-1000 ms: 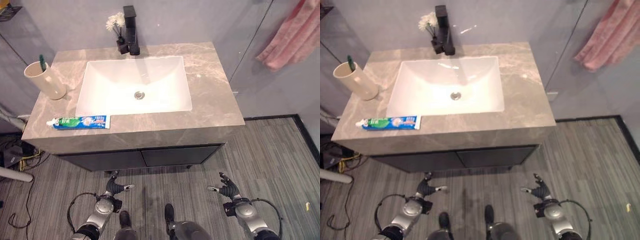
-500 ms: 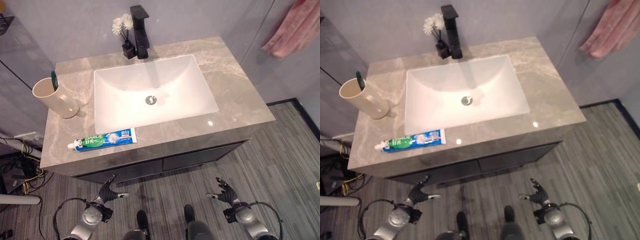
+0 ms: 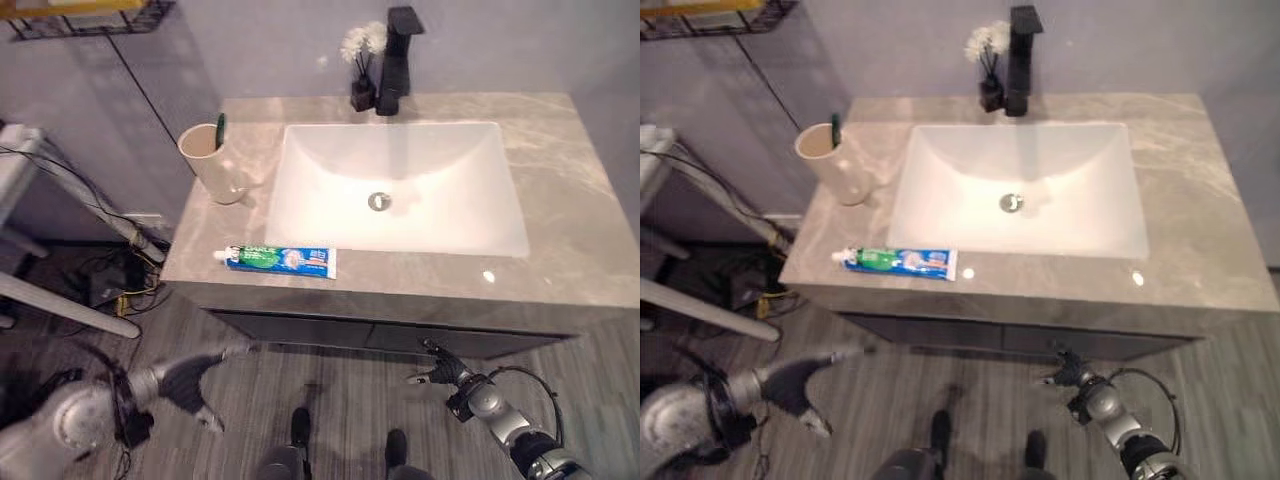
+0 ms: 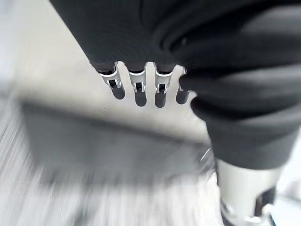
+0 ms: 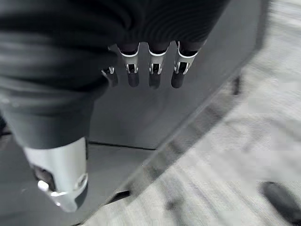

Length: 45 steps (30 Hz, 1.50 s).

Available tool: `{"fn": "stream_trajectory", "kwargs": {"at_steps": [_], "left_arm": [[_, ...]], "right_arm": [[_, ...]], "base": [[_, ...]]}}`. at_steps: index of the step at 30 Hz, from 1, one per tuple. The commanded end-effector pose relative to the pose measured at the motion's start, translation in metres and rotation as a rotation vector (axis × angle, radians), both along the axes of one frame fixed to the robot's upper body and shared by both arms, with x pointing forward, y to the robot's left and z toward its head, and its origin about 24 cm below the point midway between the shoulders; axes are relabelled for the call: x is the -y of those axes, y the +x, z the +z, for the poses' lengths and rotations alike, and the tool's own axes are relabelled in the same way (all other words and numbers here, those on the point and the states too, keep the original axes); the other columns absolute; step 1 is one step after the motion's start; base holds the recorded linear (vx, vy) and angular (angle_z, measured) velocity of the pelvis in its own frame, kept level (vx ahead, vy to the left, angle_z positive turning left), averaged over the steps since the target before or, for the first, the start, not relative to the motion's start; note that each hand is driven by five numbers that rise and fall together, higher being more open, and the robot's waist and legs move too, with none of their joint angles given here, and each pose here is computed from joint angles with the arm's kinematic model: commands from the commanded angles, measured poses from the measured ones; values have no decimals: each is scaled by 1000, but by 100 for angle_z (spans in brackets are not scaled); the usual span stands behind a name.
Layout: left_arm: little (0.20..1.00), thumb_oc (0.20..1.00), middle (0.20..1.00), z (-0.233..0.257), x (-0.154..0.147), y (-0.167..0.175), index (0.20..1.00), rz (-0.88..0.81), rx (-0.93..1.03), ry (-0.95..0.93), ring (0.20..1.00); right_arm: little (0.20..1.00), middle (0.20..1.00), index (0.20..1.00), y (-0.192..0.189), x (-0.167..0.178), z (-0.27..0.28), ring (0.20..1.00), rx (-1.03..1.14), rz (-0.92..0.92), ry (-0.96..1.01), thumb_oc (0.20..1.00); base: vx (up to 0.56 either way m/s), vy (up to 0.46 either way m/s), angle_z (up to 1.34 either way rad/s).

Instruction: Put brush and paste in cup on sink, flatten towel.

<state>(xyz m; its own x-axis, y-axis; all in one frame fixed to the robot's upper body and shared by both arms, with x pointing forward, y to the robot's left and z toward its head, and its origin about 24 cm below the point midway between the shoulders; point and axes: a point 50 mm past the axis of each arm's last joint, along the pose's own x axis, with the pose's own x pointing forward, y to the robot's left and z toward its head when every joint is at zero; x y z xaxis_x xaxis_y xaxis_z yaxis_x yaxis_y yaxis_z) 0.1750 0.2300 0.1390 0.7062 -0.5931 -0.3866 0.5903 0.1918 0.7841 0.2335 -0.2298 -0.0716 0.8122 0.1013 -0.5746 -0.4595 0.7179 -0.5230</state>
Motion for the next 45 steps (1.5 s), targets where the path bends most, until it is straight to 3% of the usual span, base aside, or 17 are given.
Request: {"fn": "stream_trajectory", "kwargs": {"at_steps": [1,2,6,8,11,20,33,40,45], "left_arm": [[1000,1000,1000,18,-2,-4,1000,-8,-78,-141,1000],[1000,1000,1000,38,3,-4,1000,-22,-81,-335,1000],[1000,1000,1000,74,-5,2,1000,39,206,-534,1000],[1000,1000,1000,84,-9,3,1000,53,427,-405,1000],[1000,1000,1000,80,-14,5,1000,52,588,-136,1000],[1000,1000,1000,28,-32,14,1000,99,523,82,1000],[1000,1000,1000,15,-53,19,1000,215,581,124,1000],[1000,1000,1000,41,-55,17,1000,304,720,-38,1000],[1000,1000,1000,68,-41,12,1000,269,749,-297,1000]], "right_arm": [[1000,1000,1000,-4,8,4,1000,-22,99,-58,1000],[1000,1000,1000,-17,13,-1,1000,-46,91,-51,1000],[1000,1000,1000,-43,17,-11,1000,-79,55,-29,1000],[1000,1000,1000,-51,17,-14,1000,-76,14,-7,1000],[1000,1000,1000,-59,22,-11,1000,-56,-6,5,1000],[1000,1000,1000,-57,41,6,1000,33,-46,-38,1000],[1000,1000,1000,-60,39,9,1000,56,-35,-29,1000],[1000,1000,1000,-59,33,5,1000,41,-37,-20,1000],[1000,1000,1000,-61,29,0,1000,9,-14,-29,1000]], "base": [[17,-20,11],[17,-19,22],[41,-20,13],[32,-15,6],[-28,15,4],[-67,26,-14],[4,4,-3],[21,9,-3],[34,5,-1]]}}
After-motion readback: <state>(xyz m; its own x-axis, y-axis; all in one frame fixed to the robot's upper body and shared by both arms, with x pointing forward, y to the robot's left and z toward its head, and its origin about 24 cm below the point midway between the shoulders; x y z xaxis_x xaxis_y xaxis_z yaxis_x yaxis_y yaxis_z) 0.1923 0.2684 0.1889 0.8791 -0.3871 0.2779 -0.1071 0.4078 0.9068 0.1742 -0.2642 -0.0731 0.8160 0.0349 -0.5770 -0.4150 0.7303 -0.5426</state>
